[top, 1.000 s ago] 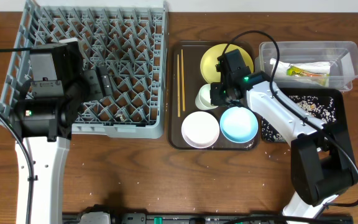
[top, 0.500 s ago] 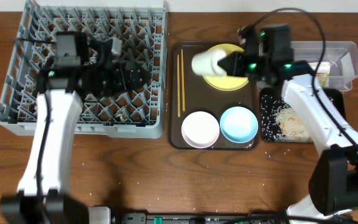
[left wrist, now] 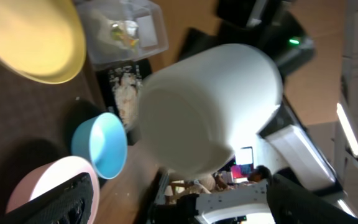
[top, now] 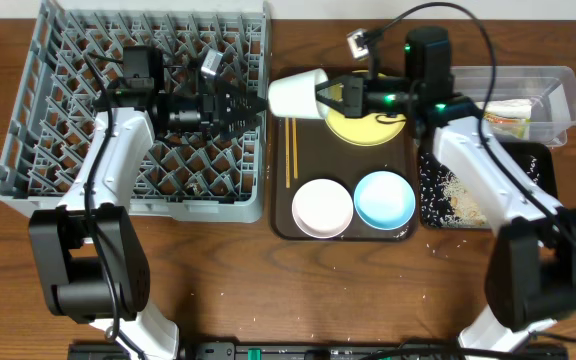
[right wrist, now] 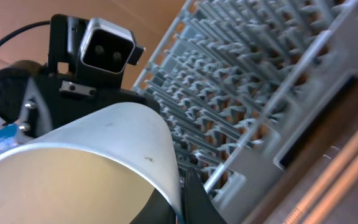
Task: Sort waste into correct bins and load items into the dishwasher
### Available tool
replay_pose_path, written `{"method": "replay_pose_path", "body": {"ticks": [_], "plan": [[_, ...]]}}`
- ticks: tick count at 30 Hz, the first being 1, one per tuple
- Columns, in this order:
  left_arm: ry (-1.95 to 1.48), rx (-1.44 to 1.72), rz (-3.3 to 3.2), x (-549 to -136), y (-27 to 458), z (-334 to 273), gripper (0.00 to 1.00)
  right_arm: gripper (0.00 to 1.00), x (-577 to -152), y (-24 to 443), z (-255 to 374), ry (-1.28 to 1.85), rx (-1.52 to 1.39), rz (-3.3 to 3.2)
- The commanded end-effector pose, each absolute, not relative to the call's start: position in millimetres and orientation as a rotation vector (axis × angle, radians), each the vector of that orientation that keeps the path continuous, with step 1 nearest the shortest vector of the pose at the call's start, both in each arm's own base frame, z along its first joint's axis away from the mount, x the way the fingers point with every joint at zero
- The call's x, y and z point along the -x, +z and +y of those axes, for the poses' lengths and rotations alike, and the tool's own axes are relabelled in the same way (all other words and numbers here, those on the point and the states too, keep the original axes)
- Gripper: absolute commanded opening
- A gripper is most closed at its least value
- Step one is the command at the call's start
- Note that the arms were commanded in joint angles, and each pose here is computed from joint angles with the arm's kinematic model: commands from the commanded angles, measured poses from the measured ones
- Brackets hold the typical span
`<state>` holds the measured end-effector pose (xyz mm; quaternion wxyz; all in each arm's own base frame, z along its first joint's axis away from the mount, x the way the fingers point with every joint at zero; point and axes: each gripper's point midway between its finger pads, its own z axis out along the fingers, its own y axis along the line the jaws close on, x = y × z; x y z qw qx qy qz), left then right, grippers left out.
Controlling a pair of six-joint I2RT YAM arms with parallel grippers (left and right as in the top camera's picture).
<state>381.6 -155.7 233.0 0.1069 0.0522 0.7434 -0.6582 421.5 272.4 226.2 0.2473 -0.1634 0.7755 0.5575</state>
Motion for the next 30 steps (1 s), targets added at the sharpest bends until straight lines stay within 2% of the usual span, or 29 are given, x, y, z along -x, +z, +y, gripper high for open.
{"method": "replay_pose_path", "body": {"ticks": [1,15,20,25,30], "plan": [[-2.006,-0.187,2.123,-379,249,-155,0.90,0.01,-408,216,298,1.682,0.505,2.120],[-2.010,-0.181,2.126,-379,249,-155,0.90,0.01,-396,219,329,1.817,0.640,2.010],[-2.033,-0.139,2.147,-379,249,-155,0.88,0.01,-399,208,338,1.797,0.599,2.045],[-2.041,-0.124,2.155,-378,248,-155,0.81,0.01,-401,203,343,1.782,0.570,2.064],[-2.053,-0.101,2.167,-376,247,-155,0.80,0.01,-410,202,342,1.743,0.517,2.068]]}}
